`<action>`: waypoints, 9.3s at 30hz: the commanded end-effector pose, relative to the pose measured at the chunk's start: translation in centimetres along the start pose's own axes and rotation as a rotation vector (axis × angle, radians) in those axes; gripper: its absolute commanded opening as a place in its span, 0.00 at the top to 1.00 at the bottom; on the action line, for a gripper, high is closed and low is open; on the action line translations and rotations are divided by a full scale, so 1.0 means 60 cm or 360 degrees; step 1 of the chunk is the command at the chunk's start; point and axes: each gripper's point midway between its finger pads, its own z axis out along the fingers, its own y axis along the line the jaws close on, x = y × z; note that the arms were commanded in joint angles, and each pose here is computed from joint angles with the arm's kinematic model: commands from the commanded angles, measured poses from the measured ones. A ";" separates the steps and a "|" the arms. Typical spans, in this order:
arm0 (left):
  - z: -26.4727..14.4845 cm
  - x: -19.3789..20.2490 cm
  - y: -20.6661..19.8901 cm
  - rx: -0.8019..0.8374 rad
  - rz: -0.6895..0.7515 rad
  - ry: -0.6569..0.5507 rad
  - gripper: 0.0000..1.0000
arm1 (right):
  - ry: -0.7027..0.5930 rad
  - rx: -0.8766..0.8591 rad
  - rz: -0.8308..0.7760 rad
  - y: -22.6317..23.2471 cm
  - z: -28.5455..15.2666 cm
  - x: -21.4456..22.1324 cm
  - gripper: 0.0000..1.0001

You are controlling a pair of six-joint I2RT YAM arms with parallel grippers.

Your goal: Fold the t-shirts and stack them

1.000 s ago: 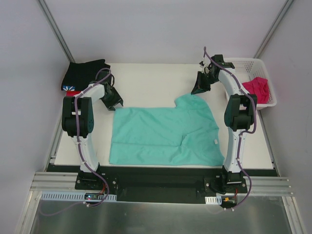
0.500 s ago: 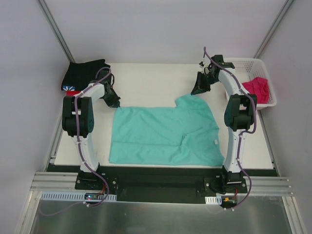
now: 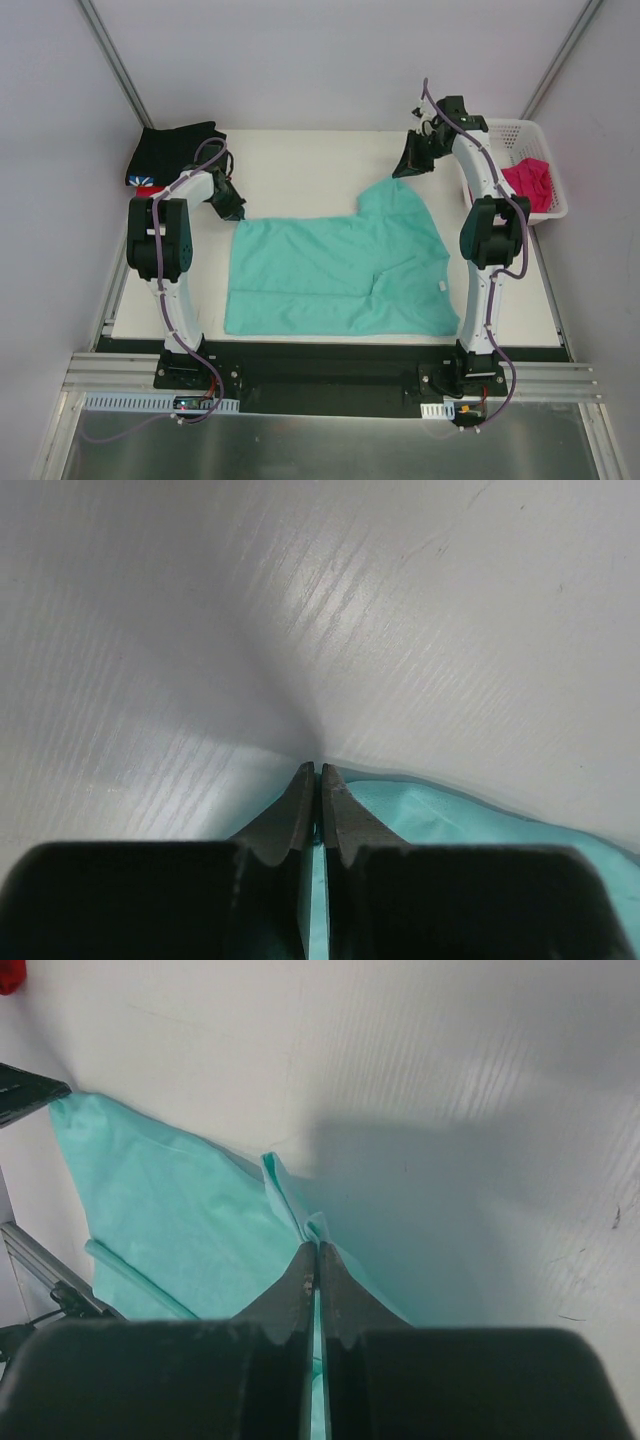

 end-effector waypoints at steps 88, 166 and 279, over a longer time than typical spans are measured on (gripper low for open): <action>-0.182 0.040 0.038 0.0185 0.0065 -0.0330 1.00 | -0.0092 0.0348 0.0059 0.022 -0.225 0.274 0.99; -0.232 0.035 0.027 0.0257 0.0092 -0.0409 0.25 | 0.0507 0.0586 -0.0279 0.057 -0.032 0.379 0.61; -0.155 0.517 -0.107 0.0303 0.0801 0.0318 0.48 | -0.0014 0.0556 0.0097 -0.072 -0.007 0.023 0.71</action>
